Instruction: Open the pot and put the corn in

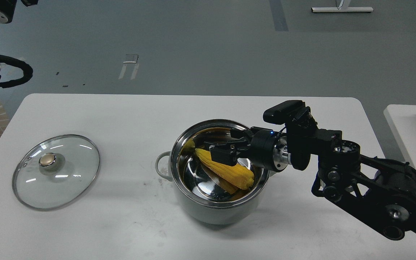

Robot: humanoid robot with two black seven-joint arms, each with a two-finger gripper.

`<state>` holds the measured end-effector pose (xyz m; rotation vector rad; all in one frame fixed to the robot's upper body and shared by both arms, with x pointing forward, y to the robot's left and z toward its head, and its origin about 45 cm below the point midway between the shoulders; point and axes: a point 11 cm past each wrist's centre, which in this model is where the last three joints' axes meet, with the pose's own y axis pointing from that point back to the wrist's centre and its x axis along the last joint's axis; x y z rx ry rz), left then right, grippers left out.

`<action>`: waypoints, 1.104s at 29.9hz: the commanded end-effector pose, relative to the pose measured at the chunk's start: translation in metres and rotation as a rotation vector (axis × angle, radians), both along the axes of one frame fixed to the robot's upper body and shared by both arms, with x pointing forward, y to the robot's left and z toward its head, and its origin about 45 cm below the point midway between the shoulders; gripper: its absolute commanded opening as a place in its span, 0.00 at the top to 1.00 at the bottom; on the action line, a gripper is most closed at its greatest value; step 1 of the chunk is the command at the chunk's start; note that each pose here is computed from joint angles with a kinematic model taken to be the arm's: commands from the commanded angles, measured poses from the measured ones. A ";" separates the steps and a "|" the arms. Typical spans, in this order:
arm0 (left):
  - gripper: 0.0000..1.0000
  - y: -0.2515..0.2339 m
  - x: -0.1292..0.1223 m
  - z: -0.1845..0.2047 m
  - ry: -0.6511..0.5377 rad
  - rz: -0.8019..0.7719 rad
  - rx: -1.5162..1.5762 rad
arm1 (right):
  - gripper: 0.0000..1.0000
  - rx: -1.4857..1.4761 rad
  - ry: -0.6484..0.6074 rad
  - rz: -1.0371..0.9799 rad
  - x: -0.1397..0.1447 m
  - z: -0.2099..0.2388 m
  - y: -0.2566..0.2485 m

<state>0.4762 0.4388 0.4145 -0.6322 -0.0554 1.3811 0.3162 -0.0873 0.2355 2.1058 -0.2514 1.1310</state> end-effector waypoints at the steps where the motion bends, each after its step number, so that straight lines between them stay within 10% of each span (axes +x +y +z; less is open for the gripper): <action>1: 0.03 -0.001 0.000 0.000 -0.001 -0.002 -0.003 | 0.00 0.100 -0.062 -0.059 0.027 0.039 0.001; 20: 0.02 -0.050 0.016 -0.013 0.025 -0.121 0.013 | 0.00 1.064 0.142 -0.502 0.182 0.215 -0.106; 28: 0.02 -0.068 0.021 -0.027 0.077 -0.164 0.005 | 0.00 1.573 0.455 -0.701 0.231 0.173 -0.148; 33: 0.02 -0.079 0.025 -0.045 0.142 -0.191 0.000 | 0.00 1.705 0.423 -0.759 0.234 0.147 -0.163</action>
